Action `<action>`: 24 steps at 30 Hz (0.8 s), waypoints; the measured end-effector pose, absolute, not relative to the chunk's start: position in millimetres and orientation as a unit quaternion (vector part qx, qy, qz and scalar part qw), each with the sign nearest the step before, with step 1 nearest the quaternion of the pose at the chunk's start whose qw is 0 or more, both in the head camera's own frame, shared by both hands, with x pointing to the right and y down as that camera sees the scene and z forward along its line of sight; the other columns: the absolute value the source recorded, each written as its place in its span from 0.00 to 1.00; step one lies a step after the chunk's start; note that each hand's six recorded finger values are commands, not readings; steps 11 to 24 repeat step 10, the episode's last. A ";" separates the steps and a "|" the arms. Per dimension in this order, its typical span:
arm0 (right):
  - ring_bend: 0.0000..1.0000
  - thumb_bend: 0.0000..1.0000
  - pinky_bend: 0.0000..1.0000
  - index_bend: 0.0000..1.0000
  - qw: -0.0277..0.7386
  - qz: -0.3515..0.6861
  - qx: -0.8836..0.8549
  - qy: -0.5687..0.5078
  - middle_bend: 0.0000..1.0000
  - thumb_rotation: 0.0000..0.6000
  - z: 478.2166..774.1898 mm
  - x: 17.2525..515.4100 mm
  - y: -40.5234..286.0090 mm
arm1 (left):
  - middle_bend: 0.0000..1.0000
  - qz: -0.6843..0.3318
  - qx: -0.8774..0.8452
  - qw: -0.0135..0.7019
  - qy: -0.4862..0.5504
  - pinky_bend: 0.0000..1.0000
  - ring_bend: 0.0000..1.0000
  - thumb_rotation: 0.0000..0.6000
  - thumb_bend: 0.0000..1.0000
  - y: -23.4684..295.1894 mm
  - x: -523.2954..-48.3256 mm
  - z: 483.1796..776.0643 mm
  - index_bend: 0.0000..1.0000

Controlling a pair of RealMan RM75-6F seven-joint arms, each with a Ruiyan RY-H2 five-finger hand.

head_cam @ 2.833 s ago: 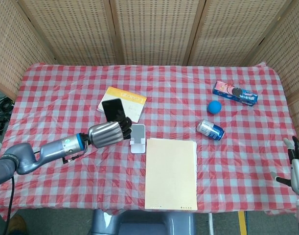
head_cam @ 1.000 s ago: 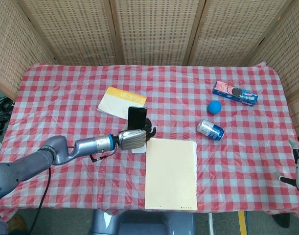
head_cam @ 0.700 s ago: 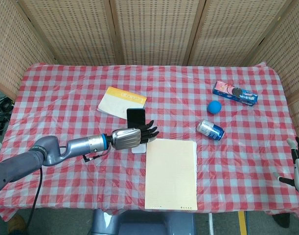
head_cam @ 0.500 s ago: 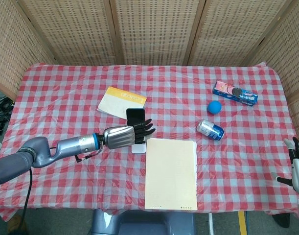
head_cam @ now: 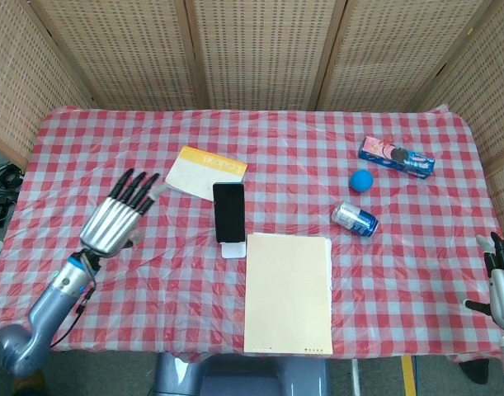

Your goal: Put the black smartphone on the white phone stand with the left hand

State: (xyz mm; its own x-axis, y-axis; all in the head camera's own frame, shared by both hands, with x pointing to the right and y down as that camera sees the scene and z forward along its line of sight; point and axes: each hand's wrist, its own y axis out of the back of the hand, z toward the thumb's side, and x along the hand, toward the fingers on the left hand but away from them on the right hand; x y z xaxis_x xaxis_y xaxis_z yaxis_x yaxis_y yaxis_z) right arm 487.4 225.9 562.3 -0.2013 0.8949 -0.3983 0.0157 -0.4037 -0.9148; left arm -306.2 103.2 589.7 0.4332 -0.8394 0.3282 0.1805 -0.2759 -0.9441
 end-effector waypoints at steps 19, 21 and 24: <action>0.00 0.00 0.00 0.00 0.355 0.640 -0.527 -0.432 0.00 1.00 557.8 486.5 224.1 | 0.00 -0.593 -0.601 0.398 0.357 0.00 0.00 1.00 0.00 184.3 -414.6 588.5 0.00; 0.00 0.00 0.00 0.00 0.355 0.640 -0.527 -0.432 0.00 1.00 557.8 486.5 224.1 | 0.00 -0.593 -0.601 0.398 0.357 0.00 0.00 1.00 0.00 184.3 -414.6 588.5 0.00; 0.00 0.00 0.00 0.00 0.355 0.640 -0.527 -0.432 0.00 1.00 557.8 486.5 224.1 | 0.00 -0.593 -0.601 0.398 0.357 0.00 0.00 1.00 0.00 184.3 -414.6 588.5 0.00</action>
